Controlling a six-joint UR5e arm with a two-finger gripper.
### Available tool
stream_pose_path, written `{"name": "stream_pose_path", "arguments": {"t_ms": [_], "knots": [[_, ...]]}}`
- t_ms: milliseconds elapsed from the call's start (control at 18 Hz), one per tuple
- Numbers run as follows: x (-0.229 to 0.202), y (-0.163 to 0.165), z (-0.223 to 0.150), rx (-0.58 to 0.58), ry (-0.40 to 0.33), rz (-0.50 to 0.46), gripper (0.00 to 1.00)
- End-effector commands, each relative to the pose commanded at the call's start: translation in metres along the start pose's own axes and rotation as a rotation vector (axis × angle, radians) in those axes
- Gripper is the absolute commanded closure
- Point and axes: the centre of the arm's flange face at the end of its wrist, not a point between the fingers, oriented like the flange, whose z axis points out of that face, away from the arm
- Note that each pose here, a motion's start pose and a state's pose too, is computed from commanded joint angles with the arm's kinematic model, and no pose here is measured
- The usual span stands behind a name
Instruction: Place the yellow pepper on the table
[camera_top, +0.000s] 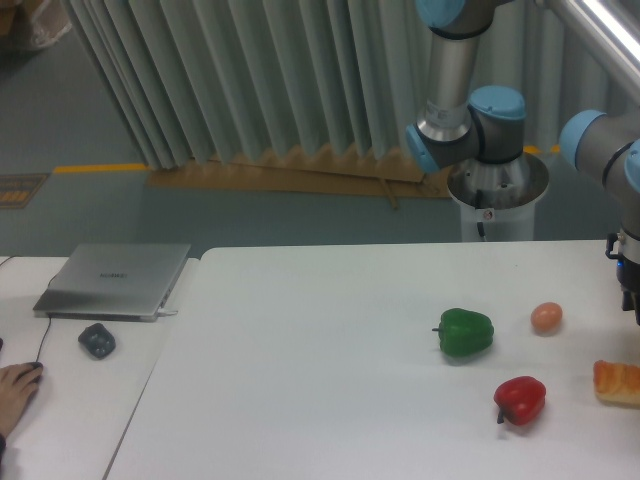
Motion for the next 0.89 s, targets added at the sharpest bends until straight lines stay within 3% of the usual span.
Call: {"name": "stream_pose_path", "arguments": {"t_ms": [500, 778, 889], "knots": [[0.009, 0.024, -0.015, -0.012, -0.014, -0.045, 0.0], [0.012, 0.024, -0.024, -0.016, -0.028, -0.132, 0.0], [0.013, 0.03, -0.025, -0.015, -0.035, -0.219, 0.0]]}}
